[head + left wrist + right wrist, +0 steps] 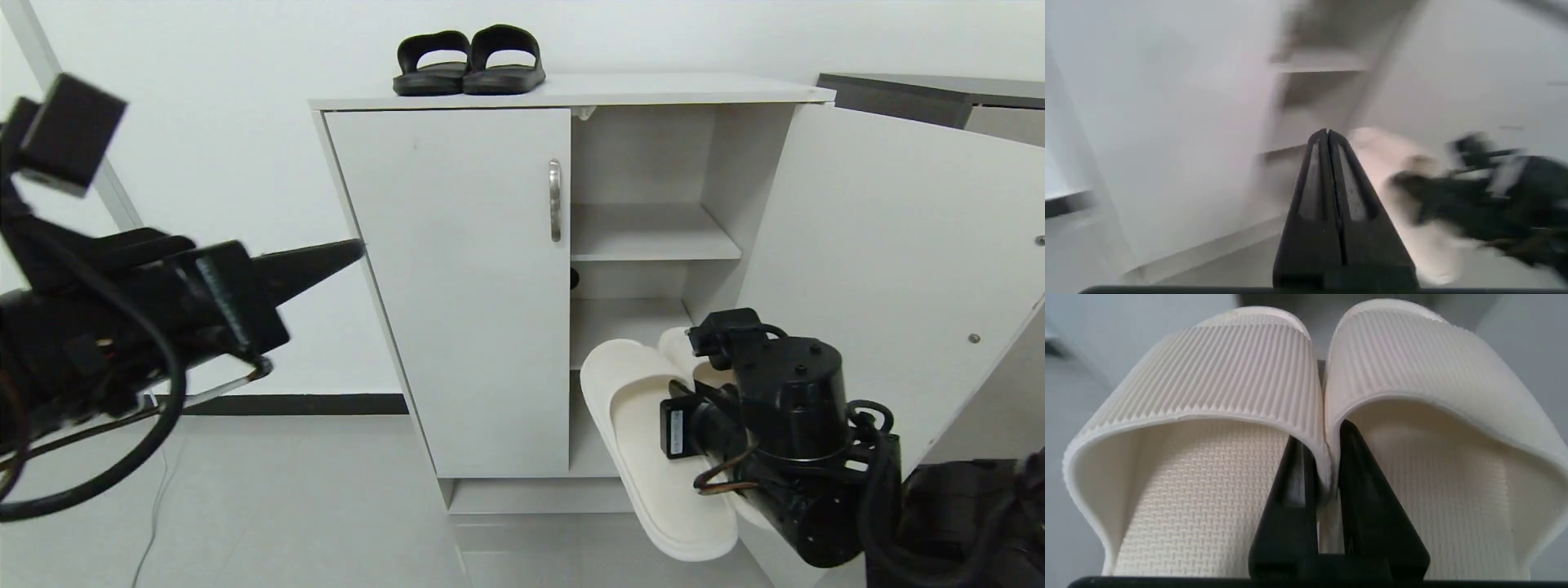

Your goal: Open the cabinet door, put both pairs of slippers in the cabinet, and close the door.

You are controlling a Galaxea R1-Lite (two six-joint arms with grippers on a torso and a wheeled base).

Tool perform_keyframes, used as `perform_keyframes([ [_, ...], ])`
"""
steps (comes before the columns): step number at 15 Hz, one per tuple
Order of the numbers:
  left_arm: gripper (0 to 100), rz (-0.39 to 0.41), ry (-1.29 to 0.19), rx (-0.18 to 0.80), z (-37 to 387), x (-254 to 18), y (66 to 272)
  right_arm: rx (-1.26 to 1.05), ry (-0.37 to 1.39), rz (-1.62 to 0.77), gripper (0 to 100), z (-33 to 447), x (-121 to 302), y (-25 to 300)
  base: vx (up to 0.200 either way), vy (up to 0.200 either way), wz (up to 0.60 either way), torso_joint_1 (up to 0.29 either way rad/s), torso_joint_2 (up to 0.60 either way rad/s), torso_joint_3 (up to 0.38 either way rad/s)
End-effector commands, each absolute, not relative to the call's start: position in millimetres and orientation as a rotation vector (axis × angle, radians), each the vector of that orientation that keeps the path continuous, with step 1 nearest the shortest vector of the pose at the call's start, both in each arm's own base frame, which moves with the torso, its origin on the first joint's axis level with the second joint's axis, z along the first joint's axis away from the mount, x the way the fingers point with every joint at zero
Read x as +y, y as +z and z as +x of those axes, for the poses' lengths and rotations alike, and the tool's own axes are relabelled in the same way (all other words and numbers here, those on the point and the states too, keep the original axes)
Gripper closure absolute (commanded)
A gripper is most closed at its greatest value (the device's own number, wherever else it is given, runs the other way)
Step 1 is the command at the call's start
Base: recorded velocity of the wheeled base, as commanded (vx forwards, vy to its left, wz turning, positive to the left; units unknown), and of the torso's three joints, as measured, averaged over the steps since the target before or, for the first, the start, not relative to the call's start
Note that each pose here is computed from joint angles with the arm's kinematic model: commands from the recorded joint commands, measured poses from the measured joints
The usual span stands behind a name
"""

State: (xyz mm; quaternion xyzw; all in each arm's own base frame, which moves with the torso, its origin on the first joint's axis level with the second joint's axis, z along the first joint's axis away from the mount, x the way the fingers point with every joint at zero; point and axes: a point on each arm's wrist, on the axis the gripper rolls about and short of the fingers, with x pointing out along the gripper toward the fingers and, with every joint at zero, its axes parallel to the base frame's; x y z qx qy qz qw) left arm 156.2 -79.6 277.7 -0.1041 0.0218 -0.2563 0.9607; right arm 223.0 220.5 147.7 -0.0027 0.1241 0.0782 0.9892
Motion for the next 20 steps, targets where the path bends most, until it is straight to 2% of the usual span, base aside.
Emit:
perform_keyframes([
  [1, 100, -0.141, -0.312, -0.014, 108, -44, 263, 0.25, 0.076, -0.017, 100, 244, 234, 135, 0.0, 0.0, 0.0, 0.0, 0.0, 0.0],
  [3, 100, -0.099, -0.141, -0.028, 87, -28, 243, 0.247, 0.037, -0.002, 100, 251, 233, 133, 0.0, 0.0, 0.0, 0.0, 0.0, 0.0],
  [7, 100, -0.061, 0.232, 0.006, 33, 4, 171, 0.249, 0.02, -0.006, 100, 253, 232, 131, 0.0, 0.0, 0.0, 0.0, 0.0, 0.0],
  [9, 100, -0.035, 0.31, 0.011, 13, 7, 144, 0.251, 0.02, -0.009, 100, 253, 231, 130, 0.0, 0.0, 0.0, 0.0, 0.0, 0.0],
  [12, 100, -0.022, 0.317, 0.042, -15, 8, 100, 0.262, 0.018, -0.018, 100, 254, 233, 125, 0.0, 0.0, 0.0, 0.0, 0.0, 0.0],
  [14, 100, -0.016, 0.307, 0.054, -25, 8, 83, 0.265, 0.019, -0.018, 100, 254, 233, 124, 0.0, 0.0, 0.0, 0.0, 0.0, 0.0],
  [15, 100, -0.017, 0.27, 0.033, -25, 7, 83, 0.265, 0.021, -0.018, 100, 254, 233, 124, 0.0, 0.0, 0.0, 0.0, 0.0, 0.0],
  [18, 100, 0.039, 0.022, -0.047, -23, 1, 81, 0.262, 0.023, -0.015, 100, 254, 233, 123, 0.0, 0.0, 0.0, 0.0, 0.0, 0.0],
  [20, 100, 0.034, -0.008, -0.046, -23, 0, 81, 0.264, 0.023, -0.017, 100, 254, 234, 121, 0.0, 0.0, 0.0, 0.0, 0.0, 0.0],
])
